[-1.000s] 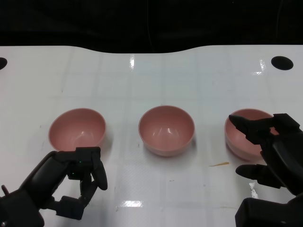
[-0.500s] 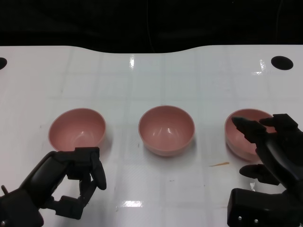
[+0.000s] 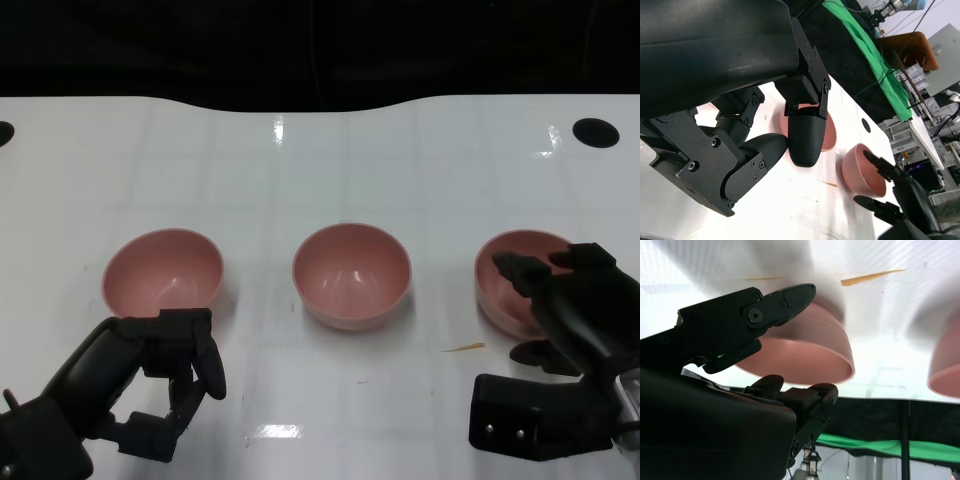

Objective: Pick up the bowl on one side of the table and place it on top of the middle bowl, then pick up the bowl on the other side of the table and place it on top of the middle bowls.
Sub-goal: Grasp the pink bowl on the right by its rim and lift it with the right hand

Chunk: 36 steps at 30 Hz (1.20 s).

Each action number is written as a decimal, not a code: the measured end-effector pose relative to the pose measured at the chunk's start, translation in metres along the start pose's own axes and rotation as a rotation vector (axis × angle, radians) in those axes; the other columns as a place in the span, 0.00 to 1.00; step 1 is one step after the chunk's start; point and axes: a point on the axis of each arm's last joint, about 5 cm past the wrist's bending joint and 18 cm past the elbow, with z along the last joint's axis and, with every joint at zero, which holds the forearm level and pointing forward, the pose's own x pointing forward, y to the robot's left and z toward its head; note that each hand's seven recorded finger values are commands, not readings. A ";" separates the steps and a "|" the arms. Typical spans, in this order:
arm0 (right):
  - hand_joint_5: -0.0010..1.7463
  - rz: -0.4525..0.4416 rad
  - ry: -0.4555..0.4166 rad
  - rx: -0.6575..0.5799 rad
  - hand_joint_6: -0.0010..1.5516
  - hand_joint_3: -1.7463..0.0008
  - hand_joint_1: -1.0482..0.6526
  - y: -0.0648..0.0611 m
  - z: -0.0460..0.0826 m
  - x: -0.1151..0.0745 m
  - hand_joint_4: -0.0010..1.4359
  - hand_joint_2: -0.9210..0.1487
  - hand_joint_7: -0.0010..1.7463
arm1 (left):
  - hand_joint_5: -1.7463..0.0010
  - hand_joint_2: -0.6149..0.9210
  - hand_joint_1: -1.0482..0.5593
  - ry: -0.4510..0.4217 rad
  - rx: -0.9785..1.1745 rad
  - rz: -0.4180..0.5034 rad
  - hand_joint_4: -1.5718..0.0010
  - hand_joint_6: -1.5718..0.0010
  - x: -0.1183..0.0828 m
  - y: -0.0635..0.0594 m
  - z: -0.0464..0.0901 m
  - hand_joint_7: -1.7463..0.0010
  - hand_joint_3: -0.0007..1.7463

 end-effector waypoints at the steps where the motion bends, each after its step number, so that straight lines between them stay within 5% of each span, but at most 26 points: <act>1: 0.21 0.005 0.002 -0.006 0.30 1.00 0.28 0.003 -0.001 0.001 0.25 0.06 0.01 | 0.01 0.66 0.54 0.002 0.000 0.000 0.44 0.49 0.000 0.000 0.000 0.13 0.80; 6: 0.19 0.036 0.003 -0.028 0.36 1.00 0.28 0.015 -0.002 0.004 0.35 0.04 0.02 | 0.01 0.66 0.54 0.008 -0.002 -0.001 0.43 0.49 0.000 0.000 0.002 0.13 0.78; 13: 0.18 0.057 0.006 -0.035 0.45 1.00 0.32 0.016 -0.003 0.012 0.52 0.01 0.03 | 0.00 0.67 0.54 0.002 -0.007 0.002 0.44 0.50 0.000 0.000 0.004 0.13 0.77; 17: 0.20 0.044 -0.013 -0.033 0.57 1.00 0.41 0.019 -0.002 0.014 0.64 0.01 0.05 | 0.00 0.67 0.54 0.006 -0.009 0.002 0.45 0.50 0.000 0.000 0.004 0.13 0.77; 22: 0.85 -0.037 -0.067 0.010 0.85 0.97 0.51 0.024 -0.005 0.015 0.61 0.00 0.07 | 0.00 0.67 0.55 0.013 -0.013 0.002 0.44 0.49 0.000 0.000 0.004 0.13 0.77; 23: 0.92 -0.062 -0.076 0.010 0.81 0.94 0.52 0.026 -0.006 0.015 0.64 0.02 0.29 | 0.00 0.66 0.55 0.013 -0.013 0.002 0.44 0.49 0.000 0.000 0.004 0.13 0.78; 24: 0.97 -0.086 -0.085 0.012 0.62 0.79 0.53 0.027 -0.007 0.015 0.66 0.13 0.70 | 0.00 0.66 0.55 0.011 -0.012 0.002 0.44 0.49 0.000 0.000 0.004 0.13 0.78; 26: 0.99 -0.135 -0.099 0.020 0.53 0.51 0.54 0.030 -0.008 0.014 0.69 0.36 0.92 | 0.00 0.66 0.55 0.007 -0.010 0.002 0.44 0.49 0.000 0.000 0.004 0.13 0.78; 27: 1.00 -0.155 -0.108 0.025 0.50 0.41 0.53 0.030 -0.008 0.014 0.68 0.42 0.97 | 0.00 0.66 0.55 0.008 -0.010 0.001 0.44 0.49 -0.001 0.000 0.004 0.13 0.78; 30: 1.00 -0.207 -0.133 0.044 0.49 0.32 0.53 0.029 -0.008 0.017 0.68 0.48 1.00 | 0.00 0.66 0.54 0.008 -0.008 0.000 0.43 0.48 -0.001 0.000 0.004 0.13 0.78; 36: 1.00 -0.270 -0.183 0.078 0.52 0.28 0.52 0.022 -0.002 0.022 0.70 0.51 0.96 | 0.00 0.66 0.55 0.011 -0.001 -0.003 0.43 0.48 0.000 -0.001 0.006 0.13 0.77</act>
